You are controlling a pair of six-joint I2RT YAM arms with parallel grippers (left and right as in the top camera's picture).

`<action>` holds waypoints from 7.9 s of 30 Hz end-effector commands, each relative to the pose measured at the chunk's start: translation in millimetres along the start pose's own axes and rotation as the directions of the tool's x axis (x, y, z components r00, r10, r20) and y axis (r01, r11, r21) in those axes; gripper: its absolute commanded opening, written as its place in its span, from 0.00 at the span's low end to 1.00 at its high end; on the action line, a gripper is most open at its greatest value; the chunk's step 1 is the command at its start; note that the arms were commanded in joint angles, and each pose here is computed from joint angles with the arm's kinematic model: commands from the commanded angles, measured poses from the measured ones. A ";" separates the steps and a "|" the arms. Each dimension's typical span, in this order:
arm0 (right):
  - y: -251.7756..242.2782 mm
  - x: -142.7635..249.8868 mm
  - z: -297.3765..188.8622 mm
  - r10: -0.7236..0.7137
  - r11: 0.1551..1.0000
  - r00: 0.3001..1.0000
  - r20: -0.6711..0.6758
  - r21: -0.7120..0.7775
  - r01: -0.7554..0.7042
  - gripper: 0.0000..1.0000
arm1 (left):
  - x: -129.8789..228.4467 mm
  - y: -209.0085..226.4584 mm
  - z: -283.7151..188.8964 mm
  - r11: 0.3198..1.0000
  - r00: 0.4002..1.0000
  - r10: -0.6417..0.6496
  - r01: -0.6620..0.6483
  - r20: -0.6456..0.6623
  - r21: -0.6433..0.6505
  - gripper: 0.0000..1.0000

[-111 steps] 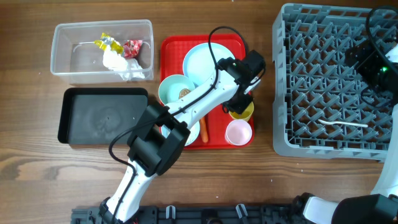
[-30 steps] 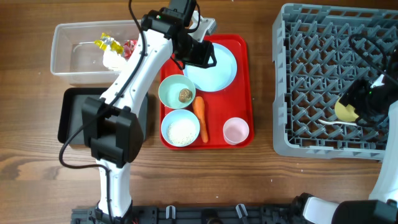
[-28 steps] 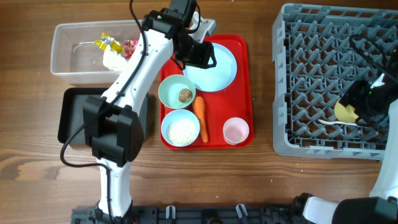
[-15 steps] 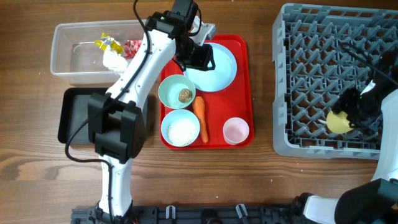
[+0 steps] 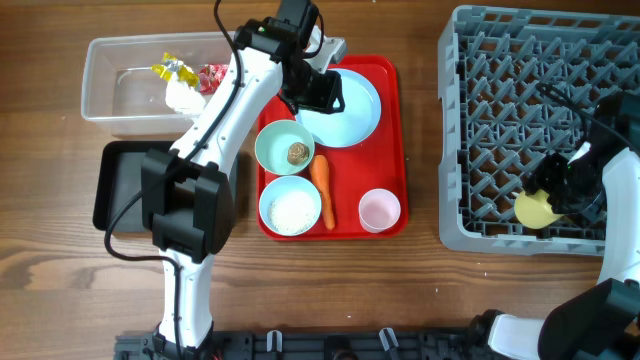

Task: Sort waste into correct bins and load items into the dishwasher rack
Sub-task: 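Lower the yellow cup into the rack with the right gripper and release, then grasp the pink cup on the tray with the left gripper and lift, then hand the pink cup from the left gripper to the right gripper, then carry the pink cup into the rack with the right gripper and release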

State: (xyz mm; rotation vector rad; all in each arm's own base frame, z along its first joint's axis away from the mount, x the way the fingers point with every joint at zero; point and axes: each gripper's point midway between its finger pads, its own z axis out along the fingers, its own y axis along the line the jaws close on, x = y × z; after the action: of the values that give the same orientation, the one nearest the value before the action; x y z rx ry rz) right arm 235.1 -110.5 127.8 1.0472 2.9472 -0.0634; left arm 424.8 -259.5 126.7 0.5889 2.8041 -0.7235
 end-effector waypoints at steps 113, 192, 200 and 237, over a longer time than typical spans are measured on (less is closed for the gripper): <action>250.6 96.5 -211.6 -0.465 -0.070 0.494 0.735 -0.586 0.807 1.00 | 25.1 -144.1 -128.9 0.415 0.951 0.134 -0.310 0.279 0.856 0.04; -79.3 -92.4 -53.3 0.273 0.962 0.954 0.125 -0.029 -0.271 0.47 | 52.8 -67.0 5.2 0.940 0.948 0.314 -0.304 -0.045 0.157 0.70; -78.1 -67.5 -30.0 0.265 0.964 0.964 0.014 0.000 -0.265 0.48 | 54.0 -66.8 5.1 0.940 0.949 0.312 -0.301 -0.050 0.157 0.70; -126.2 -88.2 -16.5 0.452 0.881 0.890 0.067 -0.192 -0.433 0.43 | 55.7 -66.0 6.4 0.941 0.949 0.310 -0.298 -0.055 0.159 0.71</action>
State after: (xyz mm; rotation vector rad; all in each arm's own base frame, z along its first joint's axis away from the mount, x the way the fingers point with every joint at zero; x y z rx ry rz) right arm 219.0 -258.9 145.8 1.6199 2.5008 0.1310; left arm 348.4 -297.0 141.3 1.0608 2.6389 -0.8702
